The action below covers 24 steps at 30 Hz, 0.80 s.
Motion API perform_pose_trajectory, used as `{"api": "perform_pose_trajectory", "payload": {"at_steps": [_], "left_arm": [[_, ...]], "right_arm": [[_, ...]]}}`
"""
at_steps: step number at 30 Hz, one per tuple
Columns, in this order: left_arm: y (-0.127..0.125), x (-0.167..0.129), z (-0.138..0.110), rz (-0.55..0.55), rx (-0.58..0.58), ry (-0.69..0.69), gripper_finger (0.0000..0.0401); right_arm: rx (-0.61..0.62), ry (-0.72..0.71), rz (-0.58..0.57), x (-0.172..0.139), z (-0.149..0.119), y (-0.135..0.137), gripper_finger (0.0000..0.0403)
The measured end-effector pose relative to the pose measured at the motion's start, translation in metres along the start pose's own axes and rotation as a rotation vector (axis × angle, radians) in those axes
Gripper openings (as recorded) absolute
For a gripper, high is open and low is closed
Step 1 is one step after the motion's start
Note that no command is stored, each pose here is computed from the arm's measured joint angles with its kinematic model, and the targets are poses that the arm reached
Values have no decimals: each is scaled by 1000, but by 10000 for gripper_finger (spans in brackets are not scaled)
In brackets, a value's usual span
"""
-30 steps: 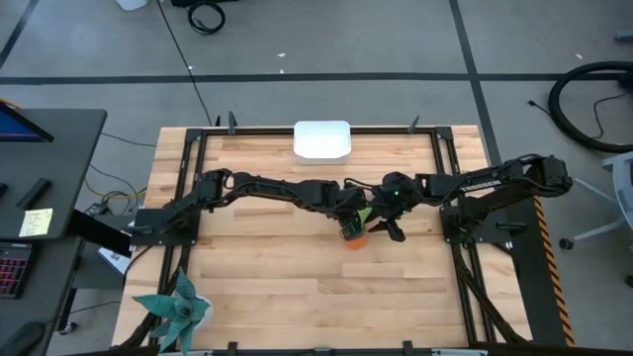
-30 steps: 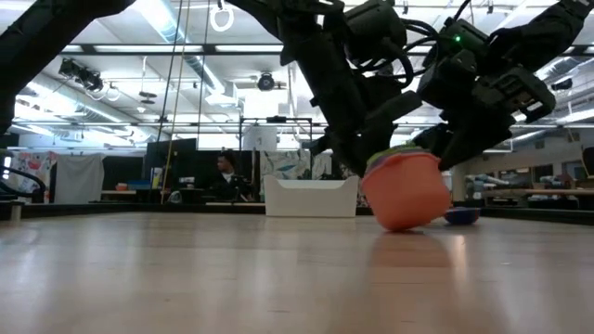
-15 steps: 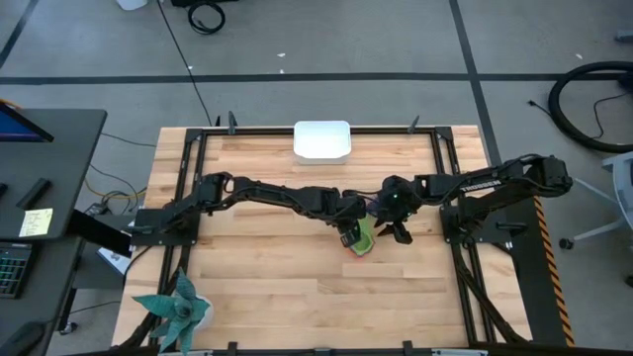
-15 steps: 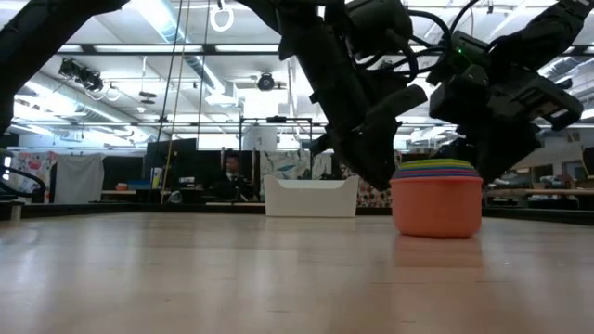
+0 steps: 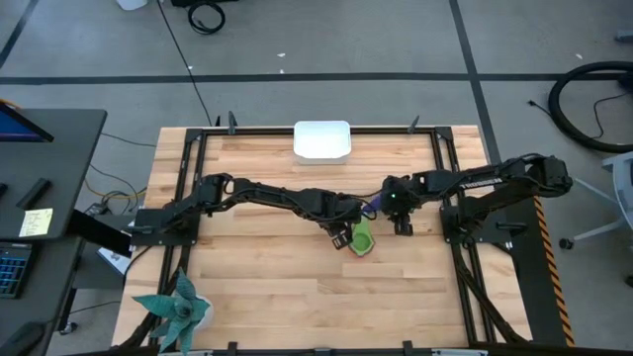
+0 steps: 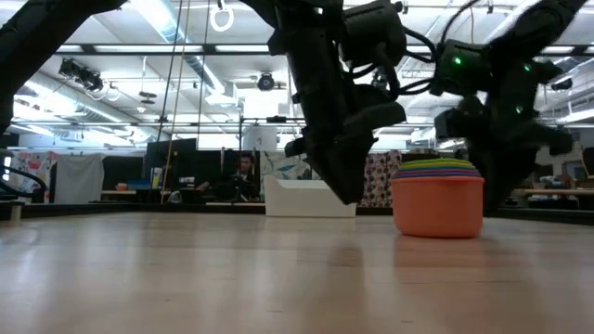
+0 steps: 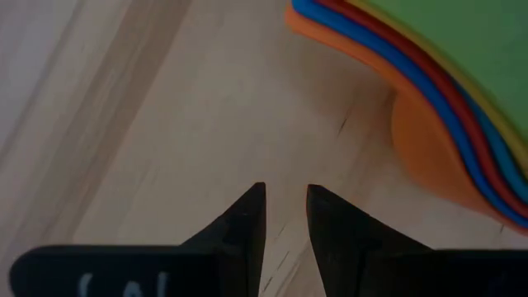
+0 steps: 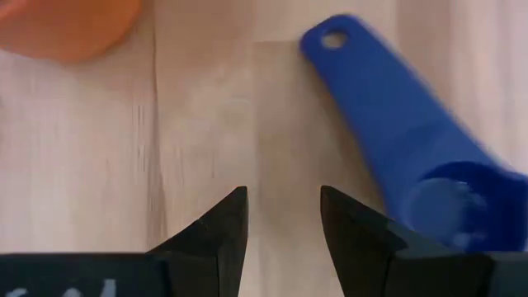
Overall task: Nest measuring cups in basket
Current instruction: Stack the dark blue measuring cup on top of the green measuring cup
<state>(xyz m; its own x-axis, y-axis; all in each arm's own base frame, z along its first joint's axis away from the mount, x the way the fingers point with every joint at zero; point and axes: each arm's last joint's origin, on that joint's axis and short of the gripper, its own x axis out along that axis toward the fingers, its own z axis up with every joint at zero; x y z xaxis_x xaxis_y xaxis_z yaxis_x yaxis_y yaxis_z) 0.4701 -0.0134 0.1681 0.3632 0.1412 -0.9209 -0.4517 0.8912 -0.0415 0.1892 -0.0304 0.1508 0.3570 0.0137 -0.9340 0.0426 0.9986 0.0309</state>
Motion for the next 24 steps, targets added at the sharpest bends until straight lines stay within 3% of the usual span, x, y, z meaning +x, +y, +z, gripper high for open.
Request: {"api": "perform_pose_trajectory", "payload": {"at_steps": [6,17,24], "left_arm": [[-2,0,-1,4,5,-7,94],[-3,-1,-1,19,7,-16,94],[-8,-2,-3,37,19,-29,94]], "right_arm": [[-14,29,-67,-25,20,-8,158],[-130,56,-146,-27,18,-18,158],[-84,93,-70,-22,15,-26,158]]}}
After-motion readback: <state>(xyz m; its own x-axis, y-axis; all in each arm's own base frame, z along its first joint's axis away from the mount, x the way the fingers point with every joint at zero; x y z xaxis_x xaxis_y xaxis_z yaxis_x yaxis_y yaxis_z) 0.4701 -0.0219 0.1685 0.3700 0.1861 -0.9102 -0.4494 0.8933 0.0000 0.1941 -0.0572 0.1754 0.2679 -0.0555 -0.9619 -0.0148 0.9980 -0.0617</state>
